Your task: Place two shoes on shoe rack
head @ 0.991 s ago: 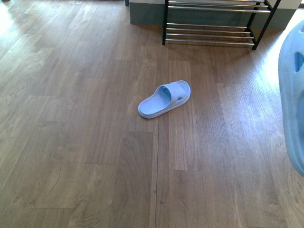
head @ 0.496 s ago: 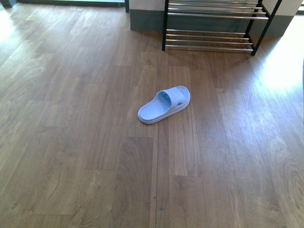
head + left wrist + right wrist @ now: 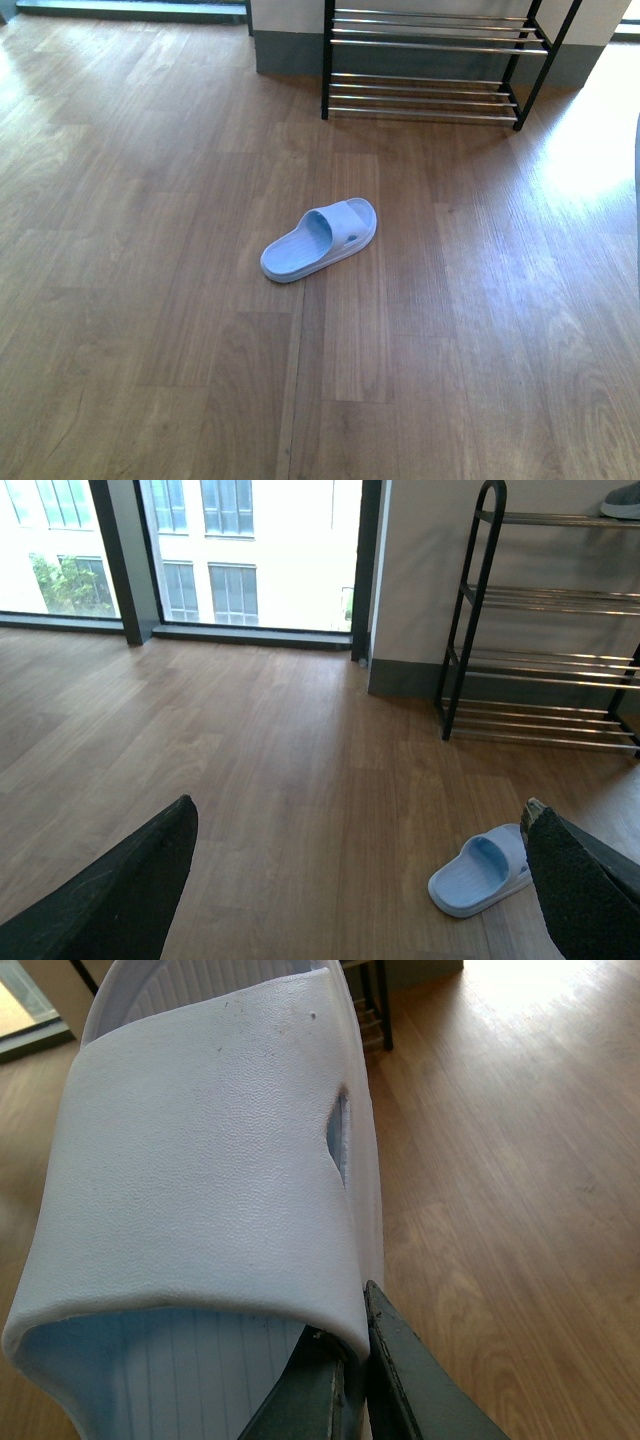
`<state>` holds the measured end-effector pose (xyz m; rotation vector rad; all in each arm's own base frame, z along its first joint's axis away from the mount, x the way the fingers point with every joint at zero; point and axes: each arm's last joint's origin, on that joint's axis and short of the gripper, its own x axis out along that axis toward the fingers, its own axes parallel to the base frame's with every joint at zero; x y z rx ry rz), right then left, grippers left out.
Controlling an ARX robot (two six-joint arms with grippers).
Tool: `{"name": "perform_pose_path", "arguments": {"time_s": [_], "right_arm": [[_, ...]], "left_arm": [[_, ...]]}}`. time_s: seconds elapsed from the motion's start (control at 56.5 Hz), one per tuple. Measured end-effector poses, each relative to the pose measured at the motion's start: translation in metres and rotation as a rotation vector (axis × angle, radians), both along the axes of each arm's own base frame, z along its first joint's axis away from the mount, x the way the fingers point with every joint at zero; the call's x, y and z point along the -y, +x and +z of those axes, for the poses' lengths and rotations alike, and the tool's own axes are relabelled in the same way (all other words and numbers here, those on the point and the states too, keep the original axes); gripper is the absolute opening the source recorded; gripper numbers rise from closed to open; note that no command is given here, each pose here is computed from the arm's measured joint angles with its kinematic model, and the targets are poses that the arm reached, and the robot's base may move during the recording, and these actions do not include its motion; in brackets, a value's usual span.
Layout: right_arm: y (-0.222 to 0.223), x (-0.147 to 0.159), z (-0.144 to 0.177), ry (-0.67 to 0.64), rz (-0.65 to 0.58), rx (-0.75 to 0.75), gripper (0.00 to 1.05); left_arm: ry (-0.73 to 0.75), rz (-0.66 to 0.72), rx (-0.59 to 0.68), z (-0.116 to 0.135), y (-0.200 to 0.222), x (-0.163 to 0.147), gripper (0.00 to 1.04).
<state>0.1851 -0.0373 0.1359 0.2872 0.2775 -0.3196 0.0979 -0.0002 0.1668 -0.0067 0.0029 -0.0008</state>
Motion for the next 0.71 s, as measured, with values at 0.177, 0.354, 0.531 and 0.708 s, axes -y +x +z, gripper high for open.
{"name": "perform_pose_path", "arguments": {"time_s": [0.177,0.354,0.531,0.708], "right_arm": [[-0.0003,0.0008,0.0,-0.002,-0.01,0.0,0.01],[-0.0003,0.0008,-0.0001,-0.002,-0.011,0.0,0.01],[-0.0003,0.0007,-0.0001,-0.002,-0.009,0.0,0.01],[-0.0003,0.0007,-0.0001,-0.002,-0.008,0.0,0.01]], "left_arm": [[0.0,-0.002,0.0,0.0,0.0,0.0001,0.95],[0.0,-0.002,0.0,0.0,0.0,0.0,0.95],[0.0,-0.002,0.0,0.0,0.0,0.0001,0.95],[0.0,-0.002,0.0,0.0,0.0,0.0001,0.95]]}}
